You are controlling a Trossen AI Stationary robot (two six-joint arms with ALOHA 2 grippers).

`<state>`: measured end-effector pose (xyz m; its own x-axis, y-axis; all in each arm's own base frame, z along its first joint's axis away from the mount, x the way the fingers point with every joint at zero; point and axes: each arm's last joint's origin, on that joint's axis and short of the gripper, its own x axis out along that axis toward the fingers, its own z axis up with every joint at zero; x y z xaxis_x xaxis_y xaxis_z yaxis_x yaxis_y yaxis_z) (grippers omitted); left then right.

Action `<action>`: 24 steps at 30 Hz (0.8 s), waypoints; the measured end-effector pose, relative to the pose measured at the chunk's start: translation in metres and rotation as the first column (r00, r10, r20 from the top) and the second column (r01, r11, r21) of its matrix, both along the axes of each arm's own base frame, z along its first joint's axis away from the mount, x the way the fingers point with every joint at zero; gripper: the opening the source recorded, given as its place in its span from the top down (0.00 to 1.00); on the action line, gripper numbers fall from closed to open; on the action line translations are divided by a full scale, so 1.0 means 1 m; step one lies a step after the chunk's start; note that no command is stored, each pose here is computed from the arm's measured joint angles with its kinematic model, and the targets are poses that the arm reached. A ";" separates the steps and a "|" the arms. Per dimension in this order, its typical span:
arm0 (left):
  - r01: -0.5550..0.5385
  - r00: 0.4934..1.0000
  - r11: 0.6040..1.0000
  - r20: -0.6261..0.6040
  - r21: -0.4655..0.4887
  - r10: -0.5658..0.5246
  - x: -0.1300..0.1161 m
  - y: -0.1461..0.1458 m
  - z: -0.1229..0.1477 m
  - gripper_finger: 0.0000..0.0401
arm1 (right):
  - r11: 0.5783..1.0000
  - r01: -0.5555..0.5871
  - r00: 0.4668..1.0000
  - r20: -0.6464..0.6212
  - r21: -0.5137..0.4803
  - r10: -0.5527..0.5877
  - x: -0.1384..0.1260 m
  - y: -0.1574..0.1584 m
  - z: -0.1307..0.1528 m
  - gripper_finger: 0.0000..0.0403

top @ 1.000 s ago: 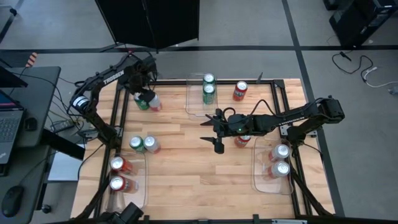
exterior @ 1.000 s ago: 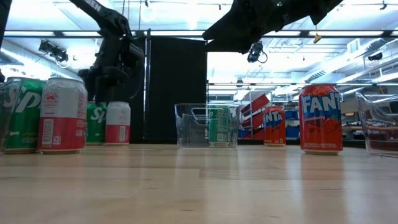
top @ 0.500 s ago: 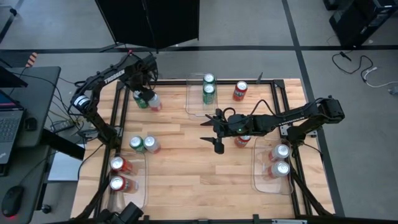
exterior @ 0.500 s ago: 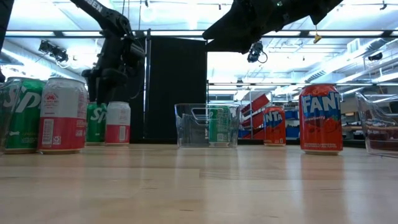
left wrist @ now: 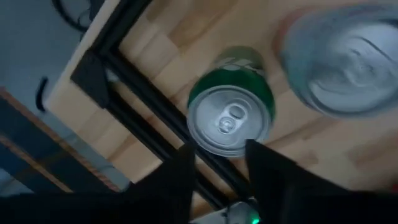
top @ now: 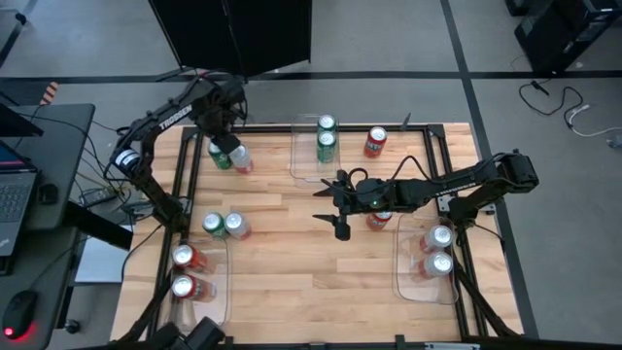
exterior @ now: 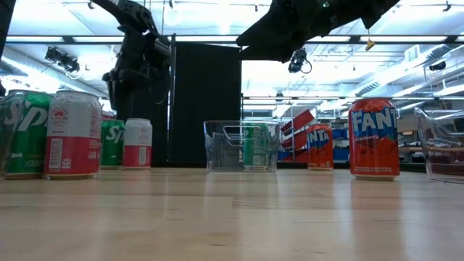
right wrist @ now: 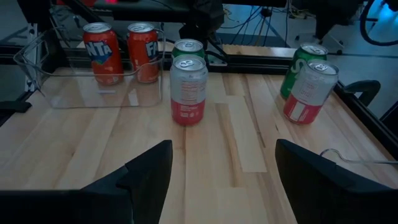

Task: Sort soda cans
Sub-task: Put the top green soda can into the top transparent bin

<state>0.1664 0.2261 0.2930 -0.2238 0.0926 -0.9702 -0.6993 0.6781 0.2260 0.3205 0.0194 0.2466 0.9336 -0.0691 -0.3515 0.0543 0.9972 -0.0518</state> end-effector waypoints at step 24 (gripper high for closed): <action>0.112 0.993 0.994 0.039 -0.007 -0.112 0.012 -0.006 -0.002 0.55 | 1.000 0.003 1.000 0.000 0.000 -0.003 0.000 -0.001 0.000 0.33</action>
